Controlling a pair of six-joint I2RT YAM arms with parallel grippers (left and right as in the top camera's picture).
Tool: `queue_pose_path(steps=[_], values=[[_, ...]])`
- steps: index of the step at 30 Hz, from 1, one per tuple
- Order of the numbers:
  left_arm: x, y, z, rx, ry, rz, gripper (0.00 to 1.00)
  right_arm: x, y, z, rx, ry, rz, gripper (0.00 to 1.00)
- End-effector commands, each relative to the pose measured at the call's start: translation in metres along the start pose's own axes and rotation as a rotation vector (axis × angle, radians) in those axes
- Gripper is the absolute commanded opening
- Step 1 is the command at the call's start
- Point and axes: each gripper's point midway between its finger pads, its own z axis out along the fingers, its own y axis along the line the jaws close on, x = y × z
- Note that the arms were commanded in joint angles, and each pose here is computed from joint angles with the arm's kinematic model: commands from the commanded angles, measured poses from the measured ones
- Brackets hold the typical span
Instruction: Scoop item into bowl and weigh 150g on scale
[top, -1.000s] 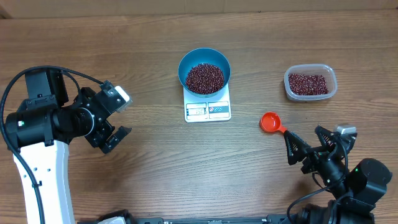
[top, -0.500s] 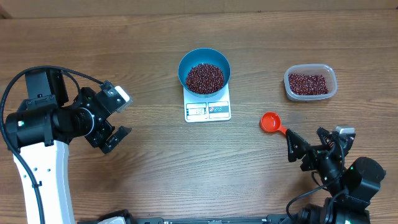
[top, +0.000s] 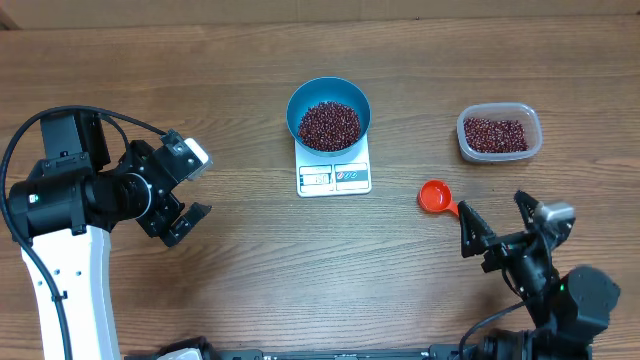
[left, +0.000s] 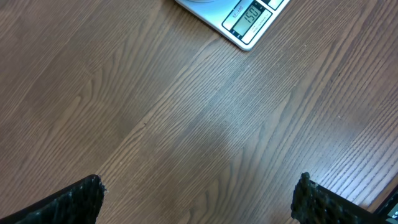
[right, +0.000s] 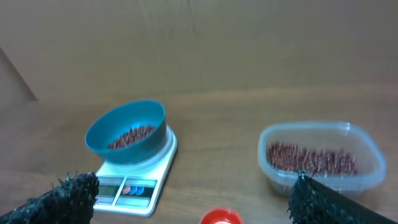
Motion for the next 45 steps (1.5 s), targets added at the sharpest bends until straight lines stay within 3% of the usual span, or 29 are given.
queue_pose_path(steps=[1,6,11,20,27,45], values=[[0.0,0.0,0.0,-0.001,0.004,0.034,1.0,0.0,0.001,-0.003,0.005,-0.069,-0.037,1.0],[0.0,0.0,0.0,0.0,0.004,0.034,1.0,0.006,-0.002,0.001,-0.02,-0.19,0.001,1.0],[0.0,0.0,0.0,-0.001,0.004,0.034,1.0,0.016,-0.004,0.004,-0.023,-0.215,0.011,1.0],[0.0,0.0,0.0,-0.001,0.004,0.034,1.0,0.02,-0.013,0.008,0.047,-0.22,0.029,1.0],[0.0,0.0,0.0,0.0,0.004,0.034,1.0,0.046,-0.021,0.016,0.064,-0.17,0.051,1.0],[0.0,0.0,0.0,-0.001,0.004,0.034,1.0,0.048,-0.028,0.016,0.107,-0.16,0.017,1.0]])
